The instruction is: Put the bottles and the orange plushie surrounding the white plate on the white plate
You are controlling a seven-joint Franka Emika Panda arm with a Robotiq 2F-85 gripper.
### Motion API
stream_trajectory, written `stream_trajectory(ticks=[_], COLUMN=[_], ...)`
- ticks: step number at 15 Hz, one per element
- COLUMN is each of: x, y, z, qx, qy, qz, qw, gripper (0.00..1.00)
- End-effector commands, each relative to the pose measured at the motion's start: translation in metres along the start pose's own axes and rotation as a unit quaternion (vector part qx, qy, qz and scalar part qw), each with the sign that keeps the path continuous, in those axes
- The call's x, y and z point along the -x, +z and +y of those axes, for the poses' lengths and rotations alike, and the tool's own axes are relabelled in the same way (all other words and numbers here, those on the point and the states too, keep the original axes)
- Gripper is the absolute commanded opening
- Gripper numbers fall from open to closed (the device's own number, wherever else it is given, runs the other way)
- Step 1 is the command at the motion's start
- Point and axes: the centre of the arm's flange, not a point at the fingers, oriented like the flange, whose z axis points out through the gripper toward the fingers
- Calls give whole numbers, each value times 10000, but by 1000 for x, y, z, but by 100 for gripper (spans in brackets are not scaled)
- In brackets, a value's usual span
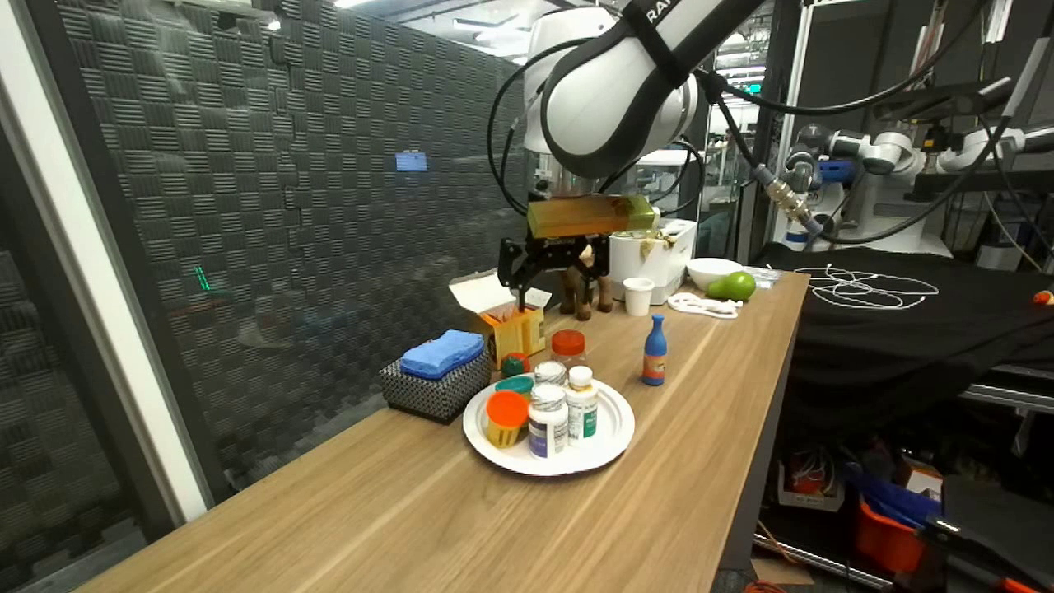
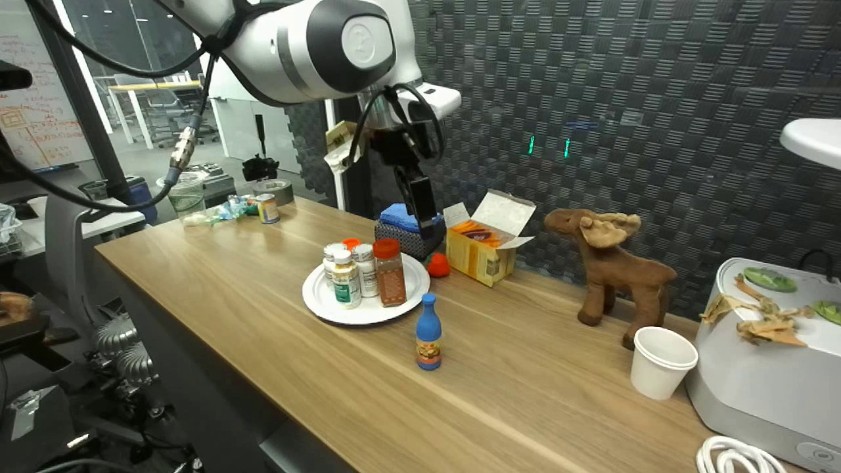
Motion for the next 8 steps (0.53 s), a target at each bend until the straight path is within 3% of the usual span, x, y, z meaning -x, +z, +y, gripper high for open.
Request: stream_trajectory(ticks=[1,8], x=[-13,-31], y=[14,48], z=[-3,-5], qx=[-123,-66], qy=[332,566], qz=[183,109], qw=[9992,9983], gripper=[100,100])
